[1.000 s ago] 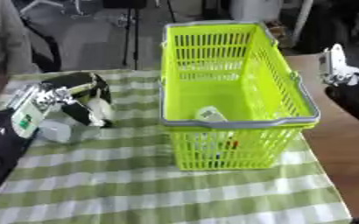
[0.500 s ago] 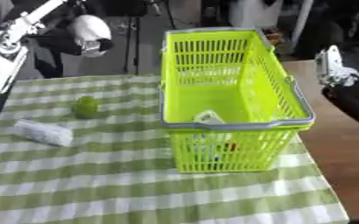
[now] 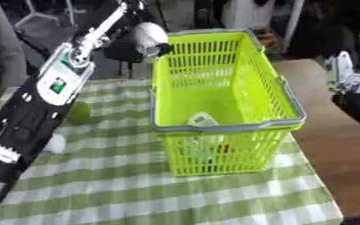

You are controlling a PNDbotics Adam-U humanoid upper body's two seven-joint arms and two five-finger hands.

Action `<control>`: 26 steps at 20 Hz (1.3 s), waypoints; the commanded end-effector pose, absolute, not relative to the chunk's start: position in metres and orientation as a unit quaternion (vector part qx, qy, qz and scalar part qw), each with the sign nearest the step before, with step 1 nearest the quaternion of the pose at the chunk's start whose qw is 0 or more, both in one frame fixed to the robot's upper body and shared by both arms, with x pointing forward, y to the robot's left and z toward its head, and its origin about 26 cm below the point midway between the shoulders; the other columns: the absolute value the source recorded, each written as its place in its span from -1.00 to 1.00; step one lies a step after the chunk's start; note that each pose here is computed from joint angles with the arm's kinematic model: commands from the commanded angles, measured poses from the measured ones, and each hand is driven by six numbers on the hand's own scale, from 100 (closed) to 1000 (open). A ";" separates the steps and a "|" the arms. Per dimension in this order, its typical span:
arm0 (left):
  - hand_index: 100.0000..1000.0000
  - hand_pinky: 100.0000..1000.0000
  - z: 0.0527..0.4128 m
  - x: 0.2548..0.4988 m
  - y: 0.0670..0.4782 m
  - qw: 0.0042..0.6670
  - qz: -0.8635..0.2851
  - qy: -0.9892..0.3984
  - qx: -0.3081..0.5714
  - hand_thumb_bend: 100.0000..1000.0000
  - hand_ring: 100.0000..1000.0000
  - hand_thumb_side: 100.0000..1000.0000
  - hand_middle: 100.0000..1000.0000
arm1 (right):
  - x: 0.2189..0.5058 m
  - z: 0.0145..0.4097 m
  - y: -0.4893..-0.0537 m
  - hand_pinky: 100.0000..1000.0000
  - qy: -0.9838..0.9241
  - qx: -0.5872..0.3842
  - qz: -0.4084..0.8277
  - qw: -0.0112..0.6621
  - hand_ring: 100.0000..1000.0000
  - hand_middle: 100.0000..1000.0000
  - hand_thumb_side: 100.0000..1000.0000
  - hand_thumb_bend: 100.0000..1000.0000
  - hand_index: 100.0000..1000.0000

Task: Pick up objects on the table and place them in the box.

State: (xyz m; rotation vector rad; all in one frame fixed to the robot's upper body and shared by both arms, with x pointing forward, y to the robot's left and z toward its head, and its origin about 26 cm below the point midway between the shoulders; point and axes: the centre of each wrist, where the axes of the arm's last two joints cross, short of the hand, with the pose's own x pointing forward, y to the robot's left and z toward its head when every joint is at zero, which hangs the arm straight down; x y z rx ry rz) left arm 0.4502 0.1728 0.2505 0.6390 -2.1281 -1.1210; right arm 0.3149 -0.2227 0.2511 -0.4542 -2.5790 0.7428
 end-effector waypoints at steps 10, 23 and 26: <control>0.82 0.65 0.251 0.422 0.194 0.216 -0.497 -0.804 0.245 -0.19 0.76 1.00 0.75 | 0.311 0.255 -0.228 0.08 -0.928 -0.171 0.259 0.204 0.07 0.19 -0.06 -1.00 0.64; 0.63 0.20 0.253 0.311 0.325 0.330 -0.143 -0.908 0.213 -0.36 0.46 0.85 0.44 | 0.312 0.245 -0.240 0.08 -0.921 -0.194 0.248 0.227 0.07 0.19 -0.06 -1.00 0.64; 0.63 0.18 0.238 0.301 0.344 0.360 -0.092 -0.896 0.242 -0.41 0.44 0.87 0.42 | 0.312 0.244 -0.242 0.08 -0.921 -0.197 0.247 0.229 0.06 0.19 -0.06 -1.00 0.64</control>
